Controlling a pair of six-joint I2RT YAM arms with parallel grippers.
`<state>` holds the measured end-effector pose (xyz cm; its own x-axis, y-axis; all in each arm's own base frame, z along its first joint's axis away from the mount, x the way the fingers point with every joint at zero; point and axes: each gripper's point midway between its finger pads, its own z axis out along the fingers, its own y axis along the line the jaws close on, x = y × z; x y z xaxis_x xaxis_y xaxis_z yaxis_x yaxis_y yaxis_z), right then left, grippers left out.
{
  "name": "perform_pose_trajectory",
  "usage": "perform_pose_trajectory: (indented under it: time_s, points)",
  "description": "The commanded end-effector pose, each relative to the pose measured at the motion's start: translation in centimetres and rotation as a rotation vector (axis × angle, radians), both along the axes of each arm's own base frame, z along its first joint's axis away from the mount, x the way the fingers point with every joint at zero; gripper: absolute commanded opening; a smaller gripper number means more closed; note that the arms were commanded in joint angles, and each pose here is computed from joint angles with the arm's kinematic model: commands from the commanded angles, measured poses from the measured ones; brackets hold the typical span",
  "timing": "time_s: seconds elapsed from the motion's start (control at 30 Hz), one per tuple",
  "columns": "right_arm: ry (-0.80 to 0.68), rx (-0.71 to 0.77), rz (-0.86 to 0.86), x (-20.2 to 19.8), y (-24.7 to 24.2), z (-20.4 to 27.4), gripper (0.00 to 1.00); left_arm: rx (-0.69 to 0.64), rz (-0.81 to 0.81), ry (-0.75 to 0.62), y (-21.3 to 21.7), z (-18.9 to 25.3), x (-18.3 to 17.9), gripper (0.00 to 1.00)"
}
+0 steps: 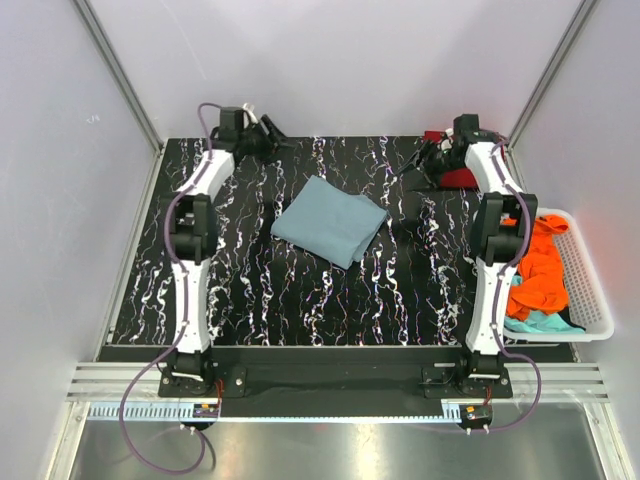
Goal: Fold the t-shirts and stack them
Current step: Fold the tshirt
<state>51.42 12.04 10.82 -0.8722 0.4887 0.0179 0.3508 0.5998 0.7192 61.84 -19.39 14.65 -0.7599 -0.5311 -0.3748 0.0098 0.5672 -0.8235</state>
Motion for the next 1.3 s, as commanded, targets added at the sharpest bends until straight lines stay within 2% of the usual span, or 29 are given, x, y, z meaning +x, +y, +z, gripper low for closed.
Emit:
perform_pose_trajectory:
  time_s: [0.0, 0.03, 0.07, 0.1, 0.13, 0.17, 0.23, 0.33, 0.37, 0.4, 0.5, 0.63, 0.67, 0.73, 0.77, 0.83, 0.87, 0.93, 1.07, 1.1, 1.27]
  points:
    - [-0.136, -0.038, 0.076, -2.6, 0.4, 7.5, 0.65, 0.089, -0.064, -0.121, 2.0, 6.9, -4.9, 0.60]
    - [-0.088, -0.022, 0.100, -4.4, 0.8, 6.2, 0.65, 0.106, -0.074, -0.134, 2.1, 7.5, -6.4, 0.59]
    - [-0.107, -0.026, 0.109, -5.5, 0.8, 7.1, 0.66, 0.135, -0.102, -0.077, 2.1, 4.6, -8.9, 0.58]
    - [-0.056, -0.022, 0.153, -7.6, 2.3, 5.1, 0.66, 0.144, -0.120, -0.136, 1.9, 7.3, -10.9, 0.58]
    - [-0.049, -0.023, 0.165, -8.5, 2.4, 4.5, 0.66, 0.155, -0.146, -0.137, 1.8, 7.1, -12.3, 0.58]
    - [-0.105, -0.029, 0.187, -9.1, 2.9, 5.1, 0.67, 0.188, -0.189, -0.108, 1.7, 4.7, -14.3, 0.58]
    - [-0.060, -0.034, 0.191, -11.1, 2.9, 2.6, 0.68, 0.199, -0.243, -0.152, 1.4, 5.5, -16.5, 0.58]
    - [-0.092, -0.052, 0.197, -11.8, 3.1, 1.2, 0.70, 0.229, -0.354, -0.138, 0.6, 2.9, -17.6, 0.59]
    - [-0.094, -0.060, 0.201, -11.8, 3.2, 0.7, 0.70, 0.266, -0.379, -0.166, 0.7, 3.0, -16.8, 0.59]
    - [-0.102, -0.065, 0.204, -11.5, 3.3, 0.3, 0.71, 0.279, -0.392, -0.100, 0.9, 1.8, -17.2, 0.59]
    - [-0.074, -0.080, 0.205, -11.3, 3.6, -1.0, 0.70, 0.352, -0.366, -0.019, 1.9, -0.8, -16.0, 0.55]
    - [-0.102, -0.134, 0.171, -9.7, 3.1, -0.6, 0.70, 0.377, -0.309, -0.005, 1.3, -0.5, -16.1, 0.53]
    - [-0.107, -0.145, 0.167, -9.1, 2.9, -0.8, 0.70, 0.359, -0.326, 0.016, -0.1, -1.0, -17.5, 0.53]
    - [-0.145, -0.145, 0.171, -7.5, 3.0, -0.1, 0.70, 0.344, -0.330, -0.041, -1.5, 0.9, -18.6, 0.53]
    - [-0.122, -0.141, 0.179, -7.1, 3.1, -1.2, 0.70, 0.337, -0.350, -0.019, -2.6, 0.2, -20.2, 0.53]
    - [-0.158, -0.128, 0.190, -5.4, 3.5, -0.7, 0.71, 0.329, -0.350, -0.041, -3.1, 1.6, -22.0, 0.54]
    - [-0.135, -0.123, 0.194, -5.0, 3.7, -2.1, 0.70, 0.318, -0.362, -0.002, -3.3, 0.4, -23.7, 0.55]
    - [-0.168, -0.102, 0.201, -3.3, 4.1, -1.6, 0.70, 0.293, -0.364, -0.047, -3.4, 1.9, -25.1, 0.62]
    - [-0.153, -0.070, 0.214, -1.2, 4.9, -3.9, 0.70, 0.308, -0.388, -0.046, -2.5, 1.3, -28.3, 0.73]
    - [-0.165, -0.061, 0.214, -0.5, 5.1, -3.7, 0.69, 0.316, -0.390, -0.053, -2.2, 1.4, -28.8, 0.99]
    - [-0.143, -0.042, 0.222, 0.6, 6.4, -5.7, 0.66, 0.311, -0.406, -0.080, -1.6, 2.7, -31.5, 0.99]
